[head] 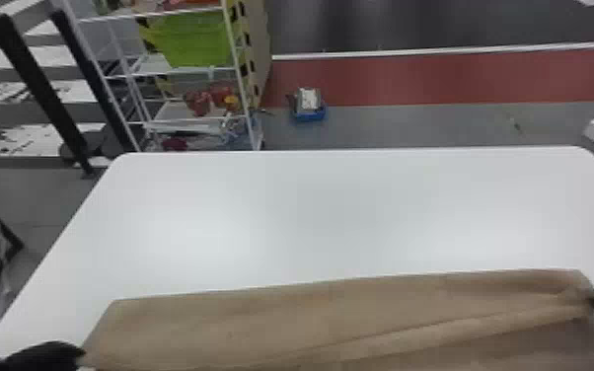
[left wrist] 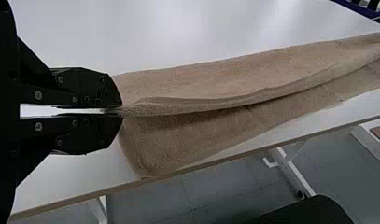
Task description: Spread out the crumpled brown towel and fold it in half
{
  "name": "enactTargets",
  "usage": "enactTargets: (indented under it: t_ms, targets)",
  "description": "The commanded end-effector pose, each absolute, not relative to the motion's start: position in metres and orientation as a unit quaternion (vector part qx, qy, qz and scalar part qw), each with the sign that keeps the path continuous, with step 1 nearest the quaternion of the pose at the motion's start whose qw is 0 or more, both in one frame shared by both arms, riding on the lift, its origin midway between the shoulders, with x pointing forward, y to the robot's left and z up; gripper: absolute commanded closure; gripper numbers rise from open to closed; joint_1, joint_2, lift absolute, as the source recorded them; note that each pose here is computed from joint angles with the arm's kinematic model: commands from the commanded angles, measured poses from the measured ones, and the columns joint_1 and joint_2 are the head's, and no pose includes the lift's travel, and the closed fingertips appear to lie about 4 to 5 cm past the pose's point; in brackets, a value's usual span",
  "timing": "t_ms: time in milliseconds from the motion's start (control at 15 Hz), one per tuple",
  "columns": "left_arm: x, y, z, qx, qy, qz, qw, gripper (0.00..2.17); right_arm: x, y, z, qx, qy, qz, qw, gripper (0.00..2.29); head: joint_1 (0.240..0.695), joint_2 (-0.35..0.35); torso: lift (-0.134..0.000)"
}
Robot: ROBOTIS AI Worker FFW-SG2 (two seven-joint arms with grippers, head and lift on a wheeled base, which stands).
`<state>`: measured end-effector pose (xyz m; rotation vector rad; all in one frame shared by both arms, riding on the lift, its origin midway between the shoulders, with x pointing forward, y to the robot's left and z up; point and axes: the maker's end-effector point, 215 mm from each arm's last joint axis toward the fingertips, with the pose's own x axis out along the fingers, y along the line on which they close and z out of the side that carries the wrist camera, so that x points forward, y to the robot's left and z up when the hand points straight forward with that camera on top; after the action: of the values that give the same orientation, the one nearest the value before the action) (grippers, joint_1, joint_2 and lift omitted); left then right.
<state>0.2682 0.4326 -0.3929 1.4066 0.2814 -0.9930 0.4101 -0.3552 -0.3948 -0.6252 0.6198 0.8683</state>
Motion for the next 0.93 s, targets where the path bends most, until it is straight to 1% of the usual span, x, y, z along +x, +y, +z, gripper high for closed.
enactTargets:
  t_ms: [0, 467, 733, 867]
  targets:
    - [0.266, 0.423, -0.407, 0.607, 0.124, -0.45, 0.643, 1.08, 0.405, -0.349, -0.411, -0.298, 0.299, 0.42, 0.803, 1.21, 0.695, 0.134, -0.134]
    - [0.265, 0.424, -0.417, 0.599, 0.13, -0.455, 0.646, 1.08, 0.41, -0.344, -0.415, -0.303, 0.301, 0.424, 0.799, 1.21, 0.695, 0.13, -0.134]
    - [0.262, 0.429, -0.418, 0.605, 0.141, -0.458, 0.636, 1.08, 0.412, -0.342, -0.415, -0.304, 0.301, 0.425, 0.798, 1.21, 0.695, 0.139, -0.134]
    - [0.259, 0.429, -0.415, 0.612, 0.136, -0.458, 0.63, 1.08, 0.412, -0.342, -0.417, -0.301, 0.303, 0.424, 0.798, 1.21, 0.695, 0.146, -0.134]
